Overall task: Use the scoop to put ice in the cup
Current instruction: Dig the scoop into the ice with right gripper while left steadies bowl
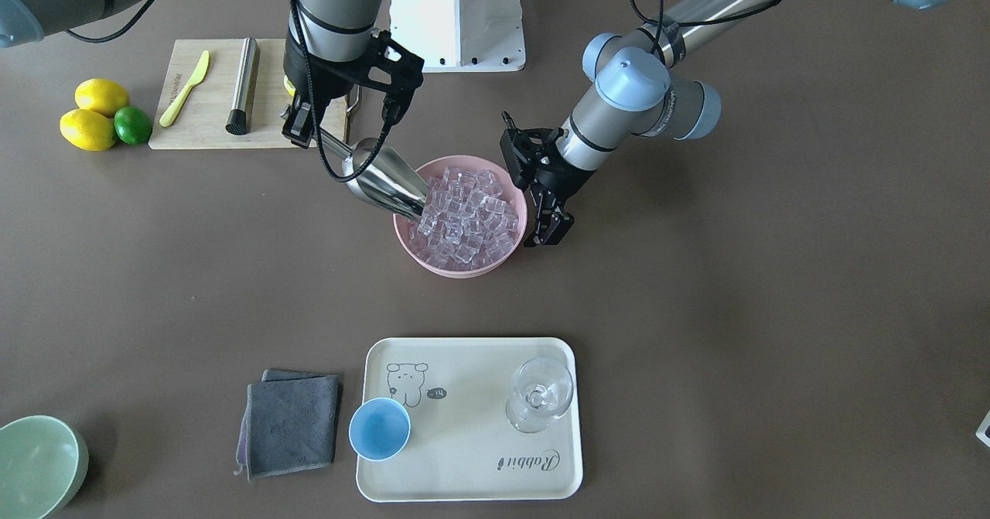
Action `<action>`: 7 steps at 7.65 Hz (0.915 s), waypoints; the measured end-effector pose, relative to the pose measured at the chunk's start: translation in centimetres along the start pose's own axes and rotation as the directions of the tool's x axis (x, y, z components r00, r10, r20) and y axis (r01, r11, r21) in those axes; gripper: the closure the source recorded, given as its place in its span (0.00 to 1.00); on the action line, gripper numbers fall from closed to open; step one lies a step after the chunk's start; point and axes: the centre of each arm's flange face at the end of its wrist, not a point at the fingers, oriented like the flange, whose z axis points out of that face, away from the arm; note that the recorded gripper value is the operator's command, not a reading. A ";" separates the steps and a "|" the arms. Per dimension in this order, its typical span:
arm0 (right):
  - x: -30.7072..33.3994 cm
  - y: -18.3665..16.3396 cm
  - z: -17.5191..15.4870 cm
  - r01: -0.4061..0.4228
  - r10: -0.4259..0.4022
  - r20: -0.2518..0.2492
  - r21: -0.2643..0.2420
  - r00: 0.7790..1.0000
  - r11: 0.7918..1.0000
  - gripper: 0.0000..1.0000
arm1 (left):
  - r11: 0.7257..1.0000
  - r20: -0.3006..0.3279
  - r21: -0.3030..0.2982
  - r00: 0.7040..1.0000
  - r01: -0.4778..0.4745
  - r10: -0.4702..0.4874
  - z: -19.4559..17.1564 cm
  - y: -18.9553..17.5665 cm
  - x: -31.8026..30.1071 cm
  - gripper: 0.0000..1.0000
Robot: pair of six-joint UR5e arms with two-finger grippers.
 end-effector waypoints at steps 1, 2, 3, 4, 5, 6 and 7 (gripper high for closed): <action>-0.2 -1.1 0.8 0.009 -0.009 -0.002 -0.028 1.000 1.000 1.00 | 1.000 0.000 -0.001 1.000 0.001 -0.001 0.1 0.0 0.0 0.01; -0.6 -2.3 1.9 0.021 -0.021 -0.008 -0.061 1.000 0.998 1.00 | 1.000 0.000 -0.001 1.000 0.002 -0.002 0.1 0.0 0.0 0.01; -0.9 -3.6 2.8 0.029 -0.030 -0.016 -0.072 0.999 0.997 1.00 | 1.000 0.002 -0.003 1.000 0.003 -0.003 0.2 0.1 -0.1 0.01; -1.3 -4.8 3.5 0.033 -0.034 -0.022 -0.069 0.999 0.997 1.00 | 1.000 0.003 -0.005 1.000 0.004 -0.004 0.2 0.2 -0.1 0.01; -1.6 -5.6 3.9 0.034 -0.035 -0.027 -0.059 0.999 0.998 1.00 | 1.000 0.004 -0.006 1.000 0.004 -0.004 0.3 0.3 -0.1 0.01; -1.8 -6.0 3.8 0.034 -0.035 -0.029 -0.043 0.999 0.999 1.00 | 1.000 0.004 -0.006 1.000 0.004 -0.004 0.3 0.3 -0.1 0.01; -2.0 -6.1 3.7 0.027 -0.028 -0.034 -0.016 0.999 0.999 1.00 | 1.000 0.004 -0.007 1.000 0.004 -0.004 0.3 0.3 -0.1 0.01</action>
